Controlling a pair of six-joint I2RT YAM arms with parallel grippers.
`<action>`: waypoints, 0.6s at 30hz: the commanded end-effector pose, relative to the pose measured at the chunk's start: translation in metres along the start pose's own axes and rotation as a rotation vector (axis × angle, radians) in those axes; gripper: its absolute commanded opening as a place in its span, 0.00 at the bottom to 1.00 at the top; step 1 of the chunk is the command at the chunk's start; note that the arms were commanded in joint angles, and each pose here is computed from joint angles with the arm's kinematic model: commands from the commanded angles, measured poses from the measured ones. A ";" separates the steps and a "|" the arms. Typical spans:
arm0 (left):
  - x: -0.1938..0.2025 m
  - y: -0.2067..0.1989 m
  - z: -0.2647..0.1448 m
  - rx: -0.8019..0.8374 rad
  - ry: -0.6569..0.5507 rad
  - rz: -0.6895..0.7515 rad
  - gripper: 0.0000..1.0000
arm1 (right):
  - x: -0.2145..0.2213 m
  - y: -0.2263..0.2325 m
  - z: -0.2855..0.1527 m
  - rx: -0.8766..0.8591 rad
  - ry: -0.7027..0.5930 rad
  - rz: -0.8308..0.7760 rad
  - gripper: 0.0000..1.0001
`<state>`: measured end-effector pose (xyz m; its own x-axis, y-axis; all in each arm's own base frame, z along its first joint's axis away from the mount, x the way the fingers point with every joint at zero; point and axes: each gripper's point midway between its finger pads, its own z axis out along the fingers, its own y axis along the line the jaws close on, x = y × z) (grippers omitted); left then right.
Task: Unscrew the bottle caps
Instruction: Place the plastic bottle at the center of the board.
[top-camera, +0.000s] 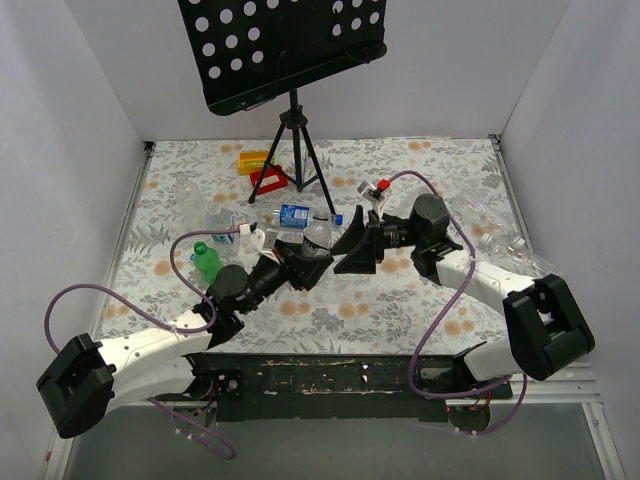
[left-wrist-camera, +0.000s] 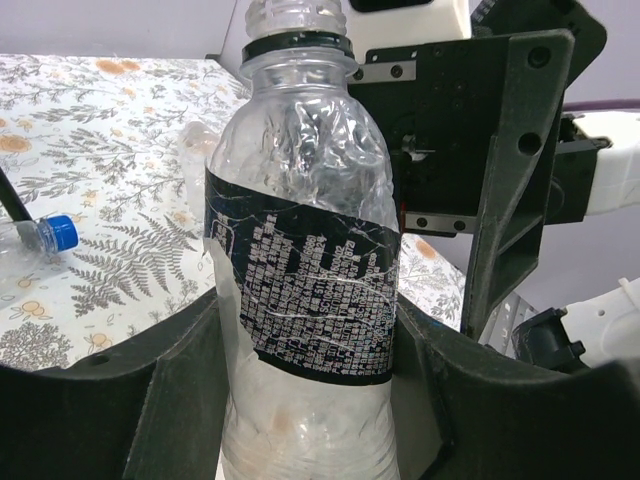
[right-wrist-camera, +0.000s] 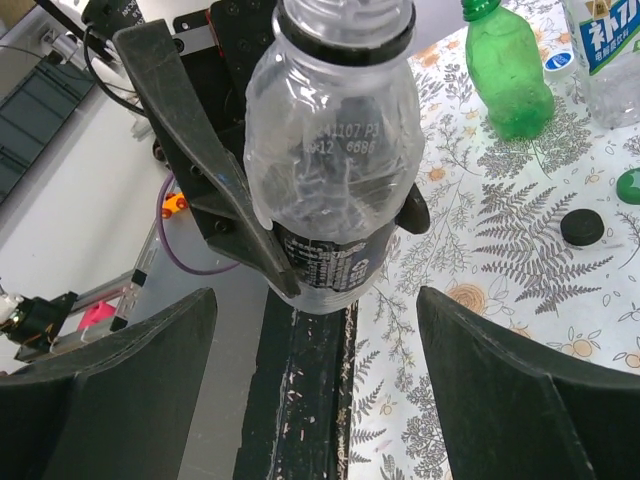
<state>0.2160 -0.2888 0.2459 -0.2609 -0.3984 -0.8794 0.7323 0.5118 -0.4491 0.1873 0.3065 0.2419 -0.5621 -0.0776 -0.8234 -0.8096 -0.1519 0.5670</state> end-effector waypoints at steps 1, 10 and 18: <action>-0.021 -0.006 0.001 0.005 -0.088 -0.022 0.09 | -0.006 0.008 0.006 0.004 -0.024 0.001 0.89; -0.025 -0.005 0.008 -0.004 -0.115 -0.042 0.09 | -0.005 -0.006 0.019 0.096 0.008 0.058 0.90; -0.027 -0.009 0.018 -0.020 -0.150 -0.070 0.10 | -0.002 0.001 0.030 0.032 0.027 0.124 0.84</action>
<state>0.2259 -0.2939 0.2535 -0.2485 -0.4825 -0.8399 0.7007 0.5091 -0.4998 0.1820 0.3270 0.2246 -0.6671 -0.1324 -0.7331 -0.7331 -0.0577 0.6776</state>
